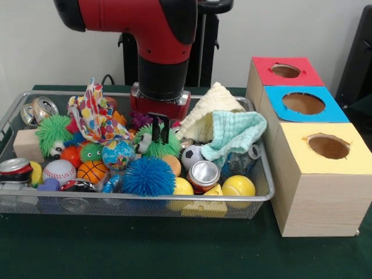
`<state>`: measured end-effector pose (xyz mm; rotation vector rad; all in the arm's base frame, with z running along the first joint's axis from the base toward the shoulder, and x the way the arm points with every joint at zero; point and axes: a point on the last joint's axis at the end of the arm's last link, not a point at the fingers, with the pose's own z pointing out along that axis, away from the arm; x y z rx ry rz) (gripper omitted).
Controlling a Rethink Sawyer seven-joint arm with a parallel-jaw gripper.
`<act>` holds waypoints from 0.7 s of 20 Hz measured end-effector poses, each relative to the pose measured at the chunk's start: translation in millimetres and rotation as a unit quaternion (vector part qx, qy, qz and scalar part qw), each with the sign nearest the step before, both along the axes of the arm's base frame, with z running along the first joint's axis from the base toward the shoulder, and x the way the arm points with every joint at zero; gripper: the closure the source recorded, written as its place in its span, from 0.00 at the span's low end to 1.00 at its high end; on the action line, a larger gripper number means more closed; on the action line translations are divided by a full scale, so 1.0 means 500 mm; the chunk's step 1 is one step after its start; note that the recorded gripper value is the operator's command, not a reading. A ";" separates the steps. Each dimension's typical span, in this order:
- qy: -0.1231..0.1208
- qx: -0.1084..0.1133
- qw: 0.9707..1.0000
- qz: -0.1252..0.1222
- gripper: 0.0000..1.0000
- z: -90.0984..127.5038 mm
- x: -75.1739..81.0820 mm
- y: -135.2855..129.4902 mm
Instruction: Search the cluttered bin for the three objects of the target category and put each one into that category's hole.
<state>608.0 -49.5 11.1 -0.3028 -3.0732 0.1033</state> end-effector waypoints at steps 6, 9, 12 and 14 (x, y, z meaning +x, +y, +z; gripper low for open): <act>-0.010 -0.010 1.000 0.015 1.00 0.073 0.019 0.043; -0.017 -0.013 1.000 0.022 1.00 0.104 0.027 0.066; -0.025 -0.014 0.999 0.027 1.00 0.133 0.035 0.091; -0.030 -0.014 0.999 0.029 1.00 0.149 0.038 0.104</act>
